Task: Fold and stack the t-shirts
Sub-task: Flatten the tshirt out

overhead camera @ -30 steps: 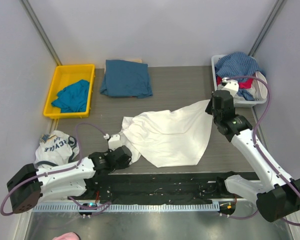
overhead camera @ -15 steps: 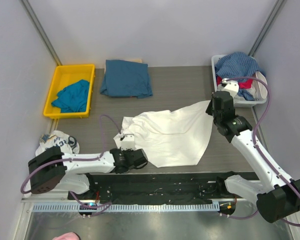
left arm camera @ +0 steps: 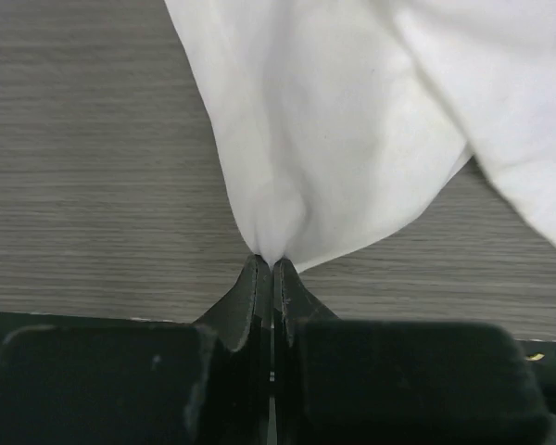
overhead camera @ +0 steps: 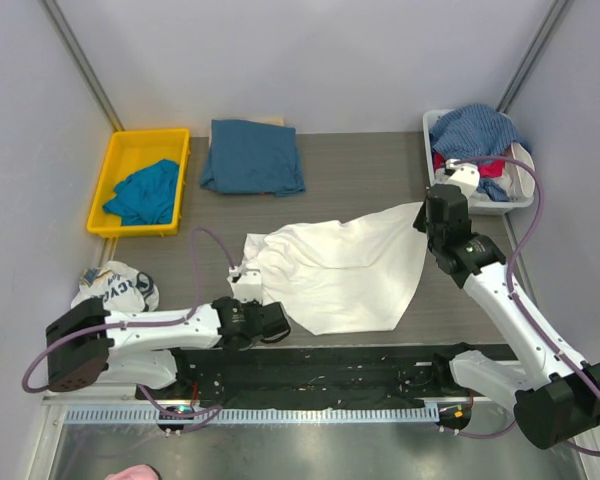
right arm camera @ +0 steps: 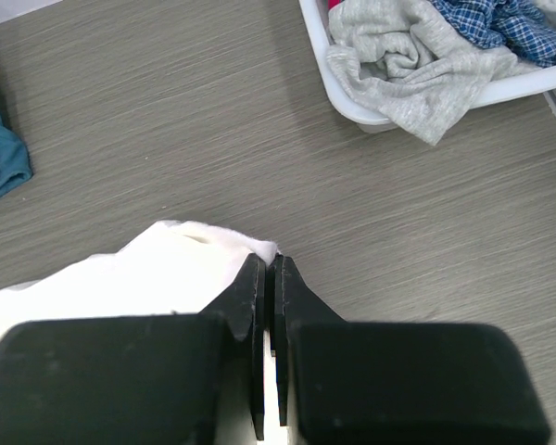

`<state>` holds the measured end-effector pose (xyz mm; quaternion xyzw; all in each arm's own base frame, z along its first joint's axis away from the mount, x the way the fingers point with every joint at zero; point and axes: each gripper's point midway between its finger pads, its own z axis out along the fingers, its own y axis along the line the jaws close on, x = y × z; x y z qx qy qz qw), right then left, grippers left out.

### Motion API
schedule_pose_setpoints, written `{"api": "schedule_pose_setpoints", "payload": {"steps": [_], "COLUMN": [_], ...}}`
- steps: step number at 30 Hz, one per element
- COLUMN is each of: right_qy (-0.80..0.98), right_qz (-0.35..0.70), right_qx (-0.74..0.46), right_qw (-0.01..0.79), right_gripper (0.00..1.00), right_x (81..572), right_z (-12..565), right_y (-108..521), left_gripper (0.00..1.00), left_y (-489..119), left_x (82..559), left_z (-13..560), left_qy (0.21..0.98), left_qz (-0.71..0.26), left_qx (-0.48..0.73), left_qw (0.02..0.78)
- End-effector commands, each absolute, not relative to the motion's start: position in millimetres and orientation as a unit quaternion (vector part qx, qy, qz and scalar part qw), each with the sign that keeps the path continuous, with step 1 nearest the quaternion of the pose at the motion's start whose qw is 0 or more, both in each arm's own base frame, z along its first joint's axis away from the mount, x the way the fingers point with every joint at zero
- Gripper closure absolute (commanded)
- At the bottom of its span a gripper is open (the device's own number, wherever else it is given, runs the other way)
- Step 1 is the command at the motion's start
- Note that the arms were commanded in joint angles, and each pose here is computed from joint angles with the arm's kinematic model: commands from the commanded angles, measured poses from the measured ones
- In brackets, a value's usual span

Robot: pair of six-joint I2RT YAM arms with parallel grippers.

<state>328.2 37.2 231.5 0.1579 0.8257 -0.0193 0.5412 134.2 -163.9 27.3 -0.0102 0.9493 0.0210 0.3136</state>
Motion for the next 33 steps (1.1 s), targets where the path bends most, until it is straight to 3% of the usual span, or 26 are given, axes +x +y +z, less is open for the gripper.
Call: {"api": "schedule_pose_setpoints", "payload": {"steps": [1, 9, 16, 24, 33], "right_qy": [0.796, 0.757, 0.702, 0.660, 0.636], "right_qz": [-0.030, -0.061, -0.109, -0.127, -0.148], "right_qx": [0.187, 0.229, 0.286, 0.315, 0.335], "right_qw": [0.575, 0.609, 0.643, 0.670, 0.679], "right_gripper": [0.99, 0.99, 0.99, 0.99, 0.99], "right_x": [332, 329, 323, 327, 321], "right_z": [263, 308, 358, 413, 437], "right_y": [25, 4, -27, -48, -69], "left_gripper": [1.00, 1.00, 1.00, 1.00, 1.00], "left_y": [-141, -75, -22, 18, 41], "left_x": [162, 197, 200, 198, 192], "left_z": [107, 235, 308, 365, 404], "left_qy": [0.917, 0.849, 0.806, 0.766, 0.734], "left_qz": [0.056, 0.139, 0.189, 0.239, 0.264], "left_qx": [-0.017, -0.045, -0.070, -0.099, -0.122], "left_qw": [0.394, 0.508, 0.556, 0.588, 0.614]}}
